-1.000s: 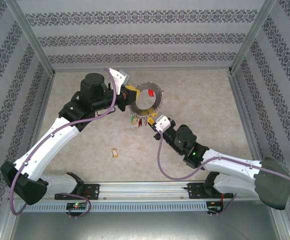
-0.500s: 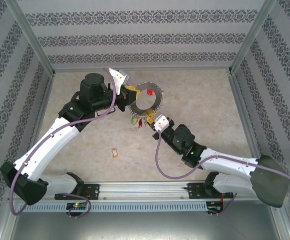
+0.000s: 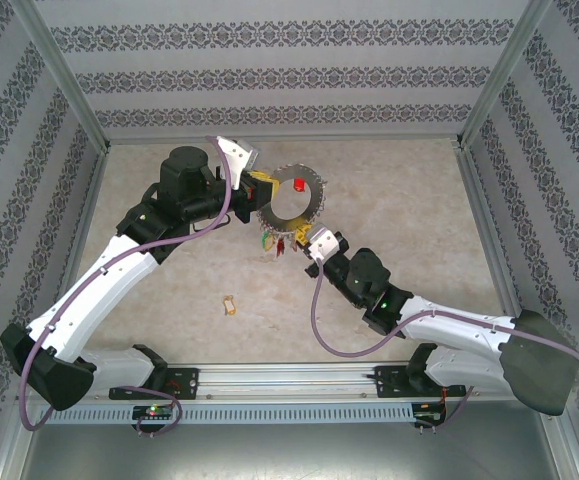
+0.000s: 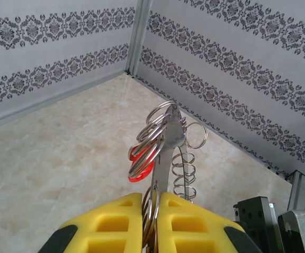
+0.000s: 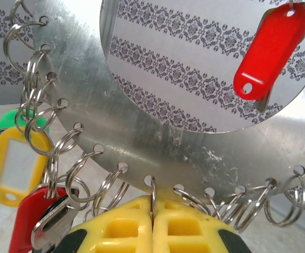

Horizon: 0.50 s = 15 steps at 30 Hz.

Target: Put the keys on the keyring

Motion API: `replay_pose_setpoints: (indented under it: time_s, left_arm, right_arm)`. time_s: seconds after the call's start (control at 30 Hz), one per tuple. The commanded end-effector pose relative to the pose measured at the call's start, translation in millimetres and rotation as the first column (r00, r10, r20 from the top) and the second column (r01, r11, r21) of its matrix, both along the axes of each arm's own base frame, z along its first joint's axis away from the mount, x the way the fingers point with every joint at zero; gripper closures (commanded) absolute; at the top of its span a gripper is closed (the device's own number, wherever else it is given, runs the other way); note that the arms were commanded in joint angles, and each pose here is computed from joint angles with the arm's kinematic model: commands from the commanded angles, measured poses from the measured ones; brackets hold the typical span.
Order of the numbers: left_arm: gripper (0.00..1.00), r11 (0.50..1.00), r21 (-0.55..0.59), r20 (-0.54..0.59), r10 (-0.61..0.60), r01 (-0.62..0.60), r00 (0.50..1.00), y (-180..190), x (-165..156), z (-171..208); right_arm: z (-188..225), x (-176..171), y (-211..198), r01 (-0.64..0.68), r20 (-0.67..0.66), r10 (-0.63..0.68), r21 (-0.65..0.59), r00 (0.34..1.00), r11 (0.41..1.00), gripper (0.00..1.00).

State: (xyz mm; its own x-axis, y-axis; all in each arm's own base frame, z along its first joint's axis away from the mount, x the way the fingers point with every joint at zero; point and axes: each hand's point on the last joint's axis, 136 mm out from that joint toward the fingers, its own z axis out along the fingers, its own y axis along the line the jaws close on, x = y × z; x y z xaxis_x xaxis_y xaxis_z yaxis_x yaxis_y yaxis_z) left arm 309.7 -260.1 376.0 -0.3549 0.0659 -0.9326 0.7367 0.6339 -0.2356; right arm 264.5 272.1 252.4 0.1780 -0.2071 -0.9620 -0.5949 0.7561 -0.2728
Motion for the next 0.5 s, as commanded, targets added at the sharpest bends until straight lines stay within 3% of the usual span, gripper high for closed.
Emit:
replay_pose_setpoints:
  time_s: [0.0, 0.2, 0.47]
  left_arm:
    - [1.00, 0.997, -0.073, 0.081, -0.008, 0.014, 0.997, -3.7, -5.9, 28.9]
    - [1.00, 0.979, -0.120, -0.027, 0.165, -0.167, 0.986, 11.9, 15.7, 12.5]
    - [0.92, 0.940, -0.237, -0.193, 0.201, -0.245, 0.960, 9.7, 23.5, -22.9]
  right_arm:
    - [17.9, 2.2, -1.0, 0.008, 0.025, -0.010, 0.049, 1.000, 0.999, 1.00]
    - [6.8, 0.3, -3.7, 0.009, -0.013, -0.008, 0.017, 1.000, 1.000, 1.00]
    - [-17.8, -3.8, -18.6, -0.040, -0.152, 0.035, -0.027, 0.988, 0.999, 1.00]
